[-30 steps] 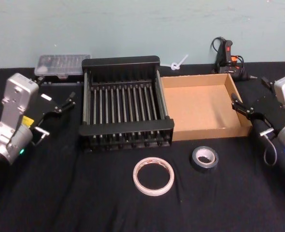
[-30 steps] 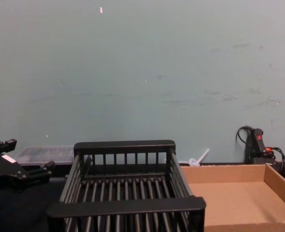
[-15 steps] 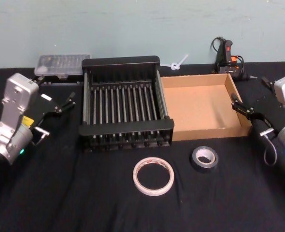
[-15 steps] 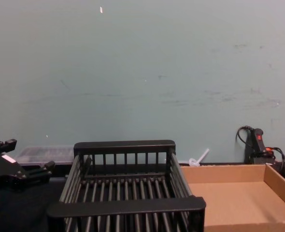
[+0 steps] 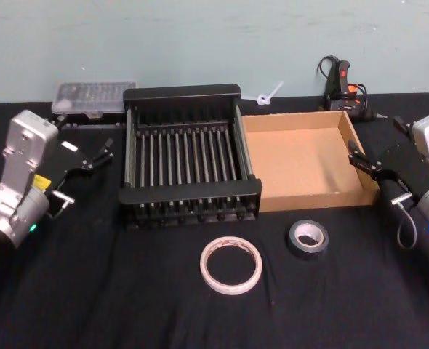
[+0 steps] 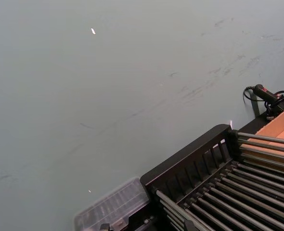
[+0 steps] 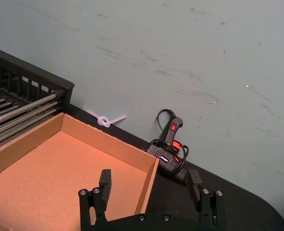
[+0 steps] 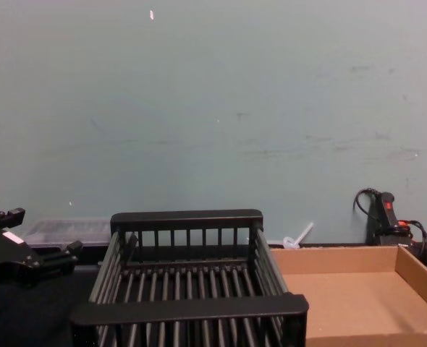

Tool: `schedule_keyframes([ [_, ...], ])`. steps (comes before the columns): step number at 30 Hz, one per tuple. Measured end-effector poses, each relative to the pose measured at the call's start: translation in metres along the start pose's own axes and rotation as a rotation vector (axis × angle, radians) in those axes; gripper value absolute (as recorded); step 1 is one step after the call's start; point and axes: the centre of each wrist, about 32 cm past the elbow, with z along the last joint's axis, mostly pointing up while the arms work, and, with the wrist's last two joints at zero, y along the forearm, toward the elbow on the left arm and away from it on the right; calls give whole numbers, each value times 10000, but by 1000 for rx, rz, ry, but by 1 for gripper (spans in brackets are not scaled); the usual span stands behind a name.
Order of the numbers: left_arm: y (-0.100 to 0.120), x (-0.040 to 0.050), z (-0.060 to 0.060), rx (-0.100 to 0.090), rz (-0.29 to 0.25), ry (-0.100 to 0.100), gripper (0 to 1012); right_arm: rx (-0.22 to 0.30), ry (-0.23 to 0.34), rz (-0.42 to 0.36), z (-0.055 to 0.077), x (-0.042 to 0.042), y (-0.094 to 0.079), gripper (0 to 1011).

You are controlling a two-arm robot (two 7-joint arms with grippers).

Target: Pick up the white tape and place it into the black box , Pick up the silver tape and place it into the brown box.

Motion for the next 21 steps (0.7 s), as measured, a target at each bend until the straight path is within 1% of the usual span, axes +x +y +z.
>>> schedule_keyframes([
  [17, 0, 0, 0, 0, 0, 0, 1001, 0, 0, 0, 0, 0, 0, 1002],
  [21, 0, 0, 0, 0, 0, 0, 1001, 6, 11, 4, 11, 2, -6, 1002],
])
